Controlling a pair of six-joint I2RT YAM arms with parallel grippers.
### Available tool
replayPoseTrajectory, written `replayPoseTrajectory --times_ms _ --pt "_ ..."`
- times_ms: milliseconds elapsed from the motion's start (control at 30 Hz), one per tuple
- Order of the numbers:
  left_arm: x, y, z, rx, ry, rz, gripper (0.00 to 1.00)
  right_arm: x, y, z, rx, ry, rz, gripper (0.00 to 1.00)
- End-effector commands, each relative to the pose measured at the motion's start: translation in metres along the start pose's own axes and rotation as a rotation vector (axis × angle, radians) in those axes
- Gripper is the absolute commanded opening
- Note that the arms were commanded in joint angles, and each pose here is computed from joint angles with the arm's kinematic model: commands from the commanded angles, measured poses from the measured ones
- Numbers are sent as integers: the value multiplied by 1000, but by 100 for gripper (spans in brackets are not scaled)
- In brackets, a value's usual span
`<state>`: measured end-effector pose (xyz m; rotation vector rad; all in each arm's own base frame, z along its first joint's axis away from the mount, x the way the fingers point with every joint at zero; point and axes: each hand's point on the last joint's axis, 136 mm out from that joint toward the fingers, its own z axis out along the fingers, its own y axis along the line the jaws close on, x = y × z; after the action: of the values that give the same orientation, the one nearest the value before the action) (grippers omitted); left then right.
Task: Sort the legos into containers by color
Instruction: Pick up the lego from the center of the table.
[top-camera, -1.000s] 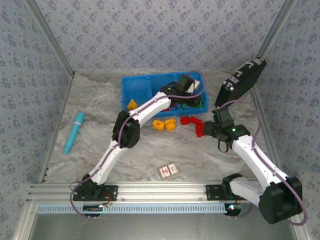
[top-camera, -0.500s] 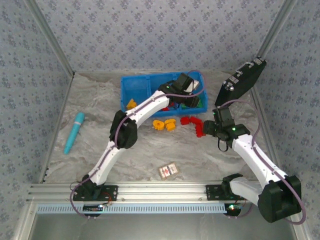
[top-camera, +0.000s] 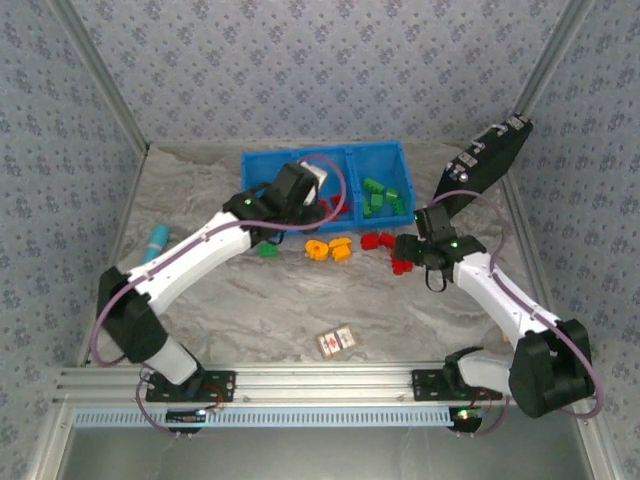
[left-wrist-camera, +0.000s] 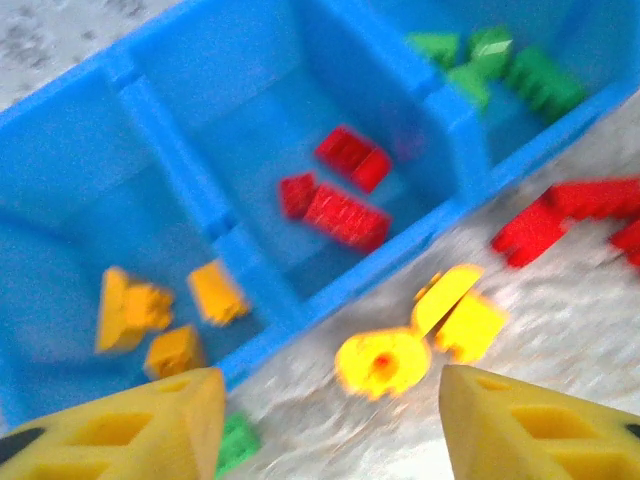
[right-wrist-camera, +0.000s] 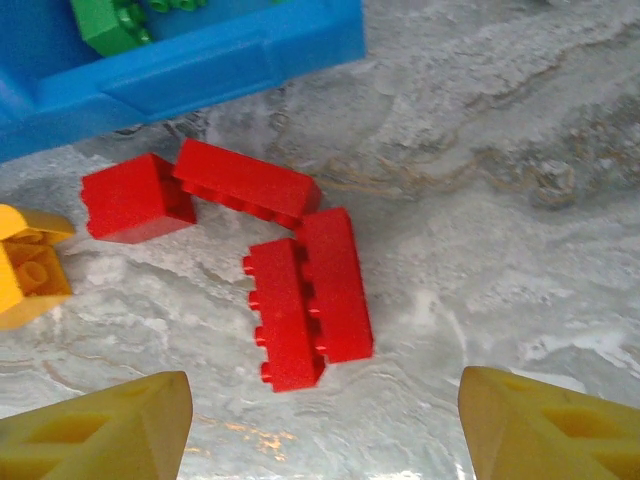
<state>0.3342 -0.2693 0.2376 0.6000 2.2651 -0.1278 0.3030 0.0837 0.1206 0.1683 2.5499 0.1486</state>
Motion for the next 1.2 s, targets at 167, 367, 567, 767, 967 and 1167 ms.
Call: replayPoseTrajectory --times_ms 167,367,567,767,967,1167 --pt "89 47 -11 -209 130 -131 73 -22 49 -1 -51 -8 -82 72" --pt "121 67 -3 -334 170 -157 82 -20 74 6 -65 12 -135 72" --pt "137 70 17 -369 197 -200 97 -15 89 11 -83 32 -170 72" --pt "151 69 41 -342 217 -275 99 -17 95 9 -96 29 -180 72" --pt "159 75 63 -323 226 -341 99 -15 95 12 -89 41 -179 72" --pt "163 72 83 -301 229 -349 99 -16 96 17 -85 52 -179 72"
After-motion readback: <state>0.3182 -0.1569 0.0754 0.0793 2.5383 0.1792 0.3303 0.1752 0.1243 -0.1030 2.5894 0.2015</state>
